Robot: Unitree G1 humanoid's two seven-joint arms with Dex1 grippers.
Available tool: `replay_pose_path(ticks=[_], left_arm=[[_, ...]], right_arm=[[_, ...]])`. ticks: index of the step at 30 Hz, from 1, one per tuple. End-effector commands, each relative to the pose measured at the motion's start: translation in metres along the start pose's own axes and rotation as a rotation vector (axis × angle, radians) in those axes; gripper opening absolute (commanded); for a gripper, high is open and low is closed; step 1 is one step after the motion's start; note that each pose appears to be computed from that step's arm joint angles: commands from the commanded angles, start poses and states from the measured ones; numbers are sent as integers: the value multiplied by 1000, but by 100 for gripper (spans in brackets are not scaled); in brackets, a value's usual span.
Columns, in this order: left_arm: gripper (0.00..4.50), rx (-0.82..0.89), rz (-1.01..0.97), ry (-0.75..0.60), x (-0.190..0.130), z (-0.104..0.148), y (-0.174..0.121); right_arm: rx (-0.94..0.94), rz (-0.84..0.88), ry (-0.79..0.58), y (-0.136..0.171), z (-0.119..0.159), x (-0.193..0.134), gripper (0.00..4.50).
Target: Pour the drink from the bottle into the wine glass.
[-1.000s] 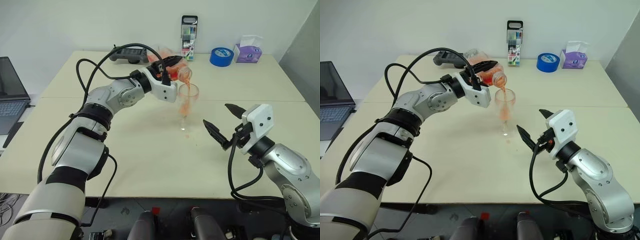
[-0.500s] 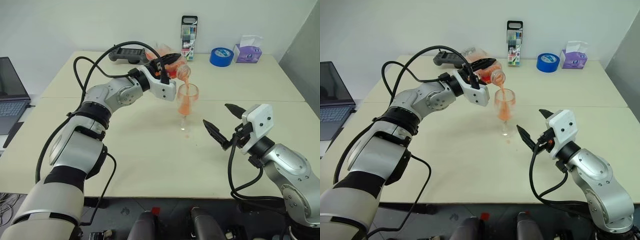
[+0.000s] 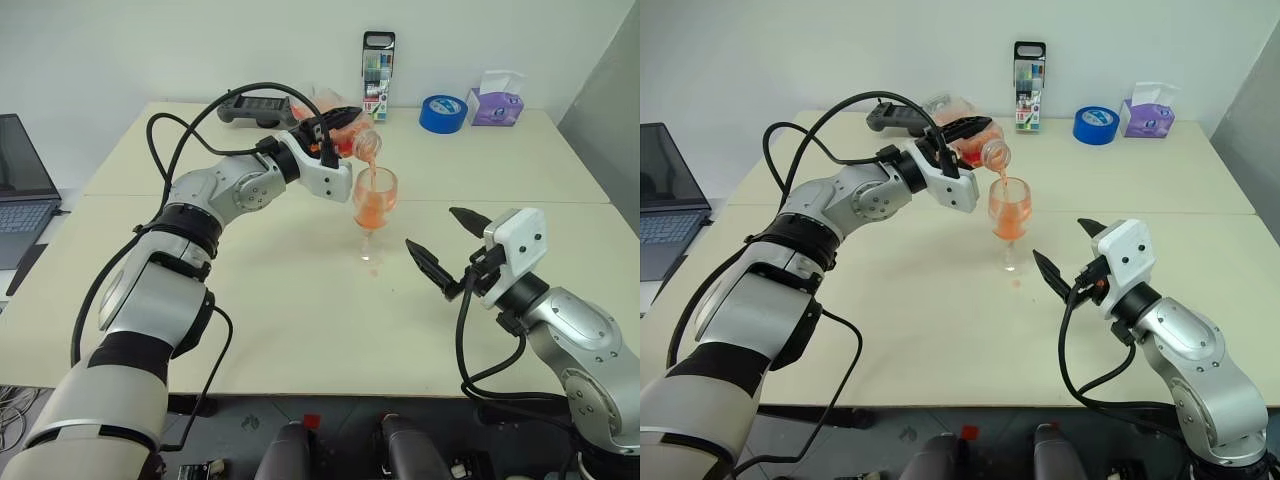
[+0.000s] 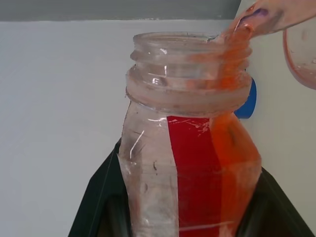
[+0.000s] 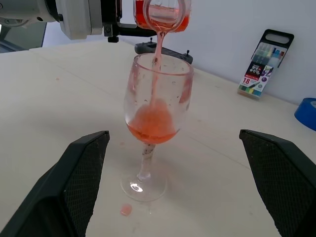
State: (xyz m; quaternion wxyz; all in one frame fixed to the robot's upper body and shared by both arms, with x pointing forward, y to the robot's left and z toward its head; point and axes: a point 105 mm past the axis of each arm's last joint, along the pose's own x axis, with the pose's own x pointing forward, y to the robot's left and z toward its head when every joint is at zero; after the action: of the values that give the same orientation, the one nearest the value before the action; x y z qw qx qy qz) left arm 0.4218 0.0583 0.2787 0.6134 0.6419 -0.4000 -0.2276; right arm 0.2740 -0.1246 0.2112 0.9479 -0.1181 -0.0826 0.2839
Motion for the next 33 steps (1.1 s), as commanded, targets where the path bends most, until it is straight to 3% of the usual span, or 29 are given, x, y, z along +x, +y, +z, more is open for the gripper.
replay_pose_path(ticks=[1,33], left_arm=[[174,-10,70,6,3,-3,24],[174,24,45,-14,4,1,23]], right_arm=[[-26,-2,-58,-1,15,0,450],[-33,19,-43,2,14,3,450]])
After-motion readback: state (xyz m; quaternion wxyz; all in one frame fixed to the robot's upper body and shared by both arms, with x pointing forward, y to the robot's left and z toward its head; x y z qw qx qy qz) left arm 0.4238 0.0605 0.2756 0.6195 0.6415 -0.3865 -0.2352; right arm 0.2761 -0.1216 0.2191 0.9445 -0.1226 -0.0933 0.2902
